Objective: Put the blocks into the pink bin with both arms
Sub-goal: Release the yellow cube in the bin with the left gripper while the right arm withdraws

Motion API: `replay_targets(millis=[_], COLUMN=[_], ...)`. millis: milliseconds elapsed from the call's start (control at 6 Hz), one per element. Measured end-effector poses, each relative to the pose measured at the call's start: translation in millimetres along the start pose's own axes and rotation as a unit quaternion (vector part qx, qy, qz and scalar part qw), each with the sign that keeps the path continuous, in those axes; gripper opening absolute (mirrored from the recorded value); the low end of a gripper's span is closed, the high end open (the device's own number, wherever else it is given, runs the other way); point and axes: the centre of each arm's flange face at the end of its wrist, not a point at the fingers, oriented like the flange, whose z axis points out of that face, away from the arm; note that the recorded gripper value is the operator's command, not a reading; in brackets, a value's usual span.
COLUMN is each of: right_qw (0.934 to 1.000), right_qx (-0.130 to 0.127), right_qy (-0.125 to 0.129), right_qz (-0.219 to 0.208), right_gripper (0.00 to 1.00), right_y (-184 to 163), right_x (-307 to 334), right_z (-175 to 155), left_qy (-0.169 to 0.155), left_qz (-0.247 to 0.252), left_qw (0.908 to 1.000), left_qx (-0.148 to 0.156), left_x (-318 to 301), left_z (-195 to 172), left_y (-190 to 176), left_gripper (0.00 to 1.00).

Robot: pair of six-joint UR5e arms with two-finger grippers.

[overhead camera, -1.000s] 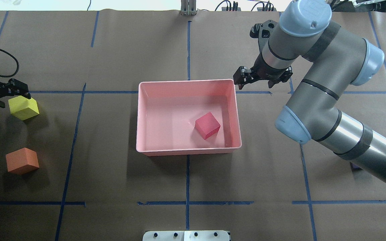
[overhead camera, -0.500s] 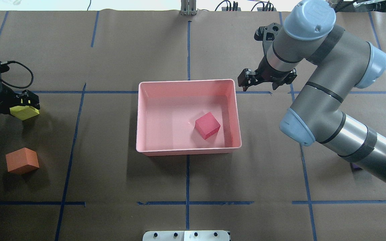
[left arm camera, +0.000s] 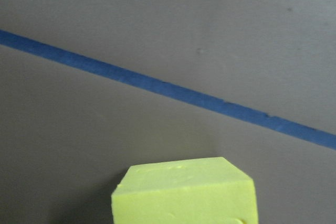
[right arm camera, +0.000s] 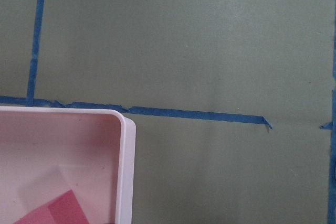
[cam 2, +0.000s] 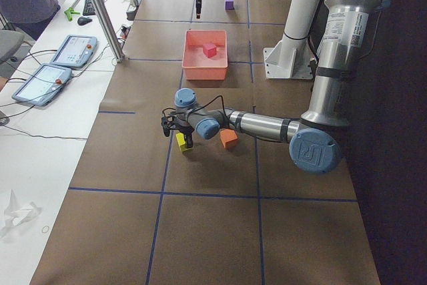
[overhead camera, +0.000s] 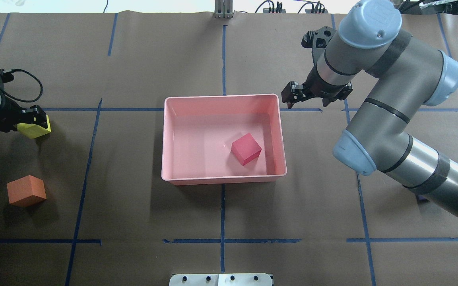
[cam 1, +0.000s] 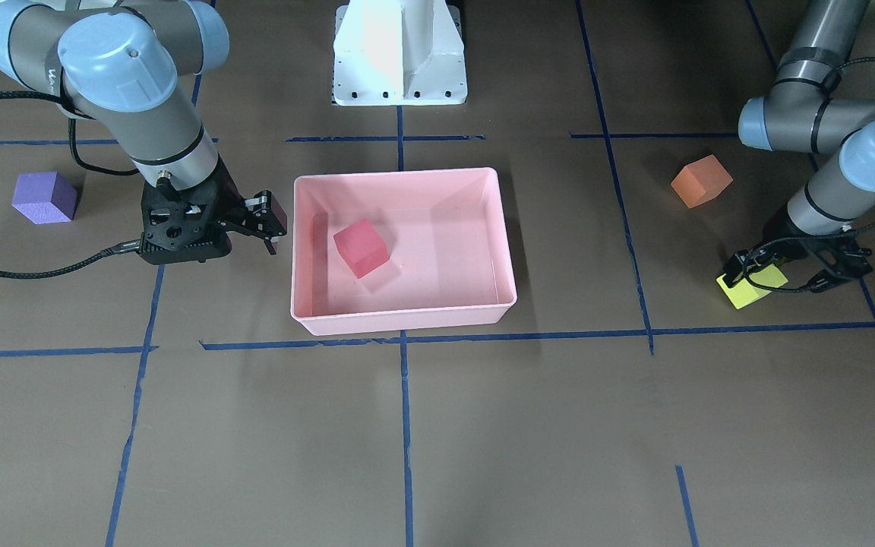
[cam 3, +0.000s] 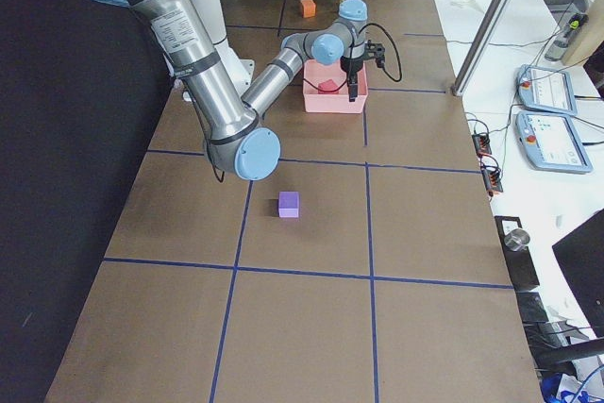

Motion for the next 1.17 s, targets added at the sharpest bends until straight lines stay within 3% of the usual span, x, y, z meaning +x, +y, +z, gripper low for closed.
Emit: replay_targets(millis=[333, 667, 833, 1167], right_qw=[1.0000, 0.9993, 0.9981, 0.9935], right_qx=[0.000, 0.001, -0.006, -0.017], right_qy=[-0.004, 0.002, 0.004, 0.020], right_qz=[-0.005, -0.038, -0.061, -0.111], right_gripper=[1.00, 1.00, 1.00, 1.00], right_y=[10, 23, 24, 36], right_x=[11, 52, 92, 192], right_z=[-6, -14, -22, -38], left_qy=[0.057, 0.099, 0.099, 0.078], left_qz=[0.039, 0.072, 0.080, 0.081], left_qw=[0.9971, 0.9915, 0.9913, 0.9935], left_qx=[0.032, 0.045, 0.033, 0.020], left_x=[68, 164, 224, 338], left_z=[-53, -99, -115, -123], left_y=[-1, -2, 14, 82], left_gripper=[0.37, 0.37, 0.37, 0.37])
